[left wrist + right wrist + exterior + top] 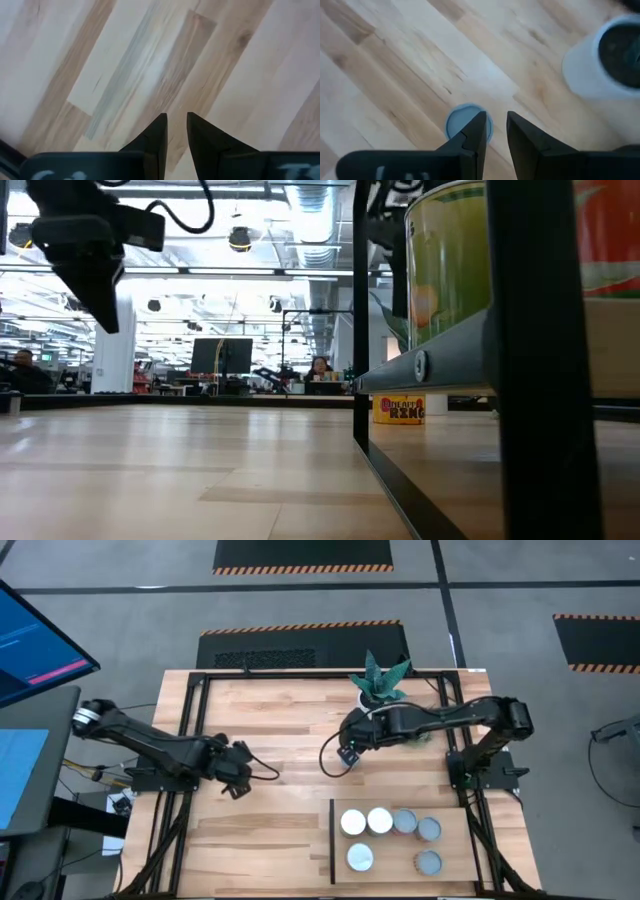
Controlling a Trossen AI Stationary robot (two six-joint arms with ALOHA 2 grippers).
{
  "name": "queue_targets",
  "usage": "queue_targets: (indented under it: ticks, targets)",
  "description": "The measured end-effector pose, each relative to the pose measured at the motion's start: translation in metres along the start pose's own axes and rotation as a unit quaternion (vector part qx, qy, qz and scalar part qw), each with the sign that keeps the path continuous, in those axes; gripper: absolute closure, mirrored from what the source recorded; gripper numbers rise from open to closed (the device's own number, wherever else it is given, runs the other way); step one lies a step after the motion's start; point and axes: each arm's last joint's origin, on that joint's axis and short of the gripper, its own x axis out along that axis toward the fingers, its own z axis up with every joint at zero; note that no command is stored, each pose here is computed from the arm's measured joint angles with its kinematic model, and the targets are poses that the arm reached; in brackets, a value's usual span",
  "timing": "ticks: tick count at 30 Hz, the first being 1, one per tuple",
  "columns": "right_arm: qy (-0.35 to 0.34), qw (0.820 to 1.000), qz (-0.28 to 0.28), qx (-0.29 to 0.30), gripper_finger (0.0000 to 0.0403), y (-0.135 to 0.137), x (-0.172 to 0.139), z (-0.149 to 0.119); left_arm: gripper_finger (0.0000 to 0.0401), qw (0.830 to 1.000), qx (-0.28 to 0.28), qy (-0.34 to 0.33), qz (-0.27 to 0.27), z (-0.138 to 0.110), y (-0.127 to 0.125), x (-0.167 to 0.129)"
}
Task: Pick and place cans onto a shelf
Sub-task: Put the canned pineapple rings on the shelf
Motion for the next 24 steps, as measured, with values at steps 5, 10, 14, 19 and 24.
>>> queue_targets:
  ticks: [5,10,14,19,24]
  targets:
    - [0.023,0.999,0.008,0.025,0.0291,-0.002,0.021,-0.016,0.0340,1.000,-0.007,0.000,0.002,-0.007,0.005,0.004]
    - [0.037,0.998,0.002,0.060,0.0254,-0.007,0.039,-0.031,0.0340,1.000,-0.012,0.006,0.011,-0.012,0.007,0.012]
    - [0.025,0.996,0.010,0.079,0.0223,-0.007,0.046,-0.035,0.0340,1.000,-0.013,0.004,0.011,-0.013,0.007,0.013]
    - [0.009,0.996,0.029,0.080,0.0198,-0.003,0.066,-0.041,0.0340,1.000,-0.015,-0.002,0.010,-0.012,0.006,0.013]
    - [0.029,0.997,0.019,0.073,0.0193,0.001,0.085,-0.047,0.0340,1.000,-0.017,-0.006,0.005,-0.011,0.005,0.013]
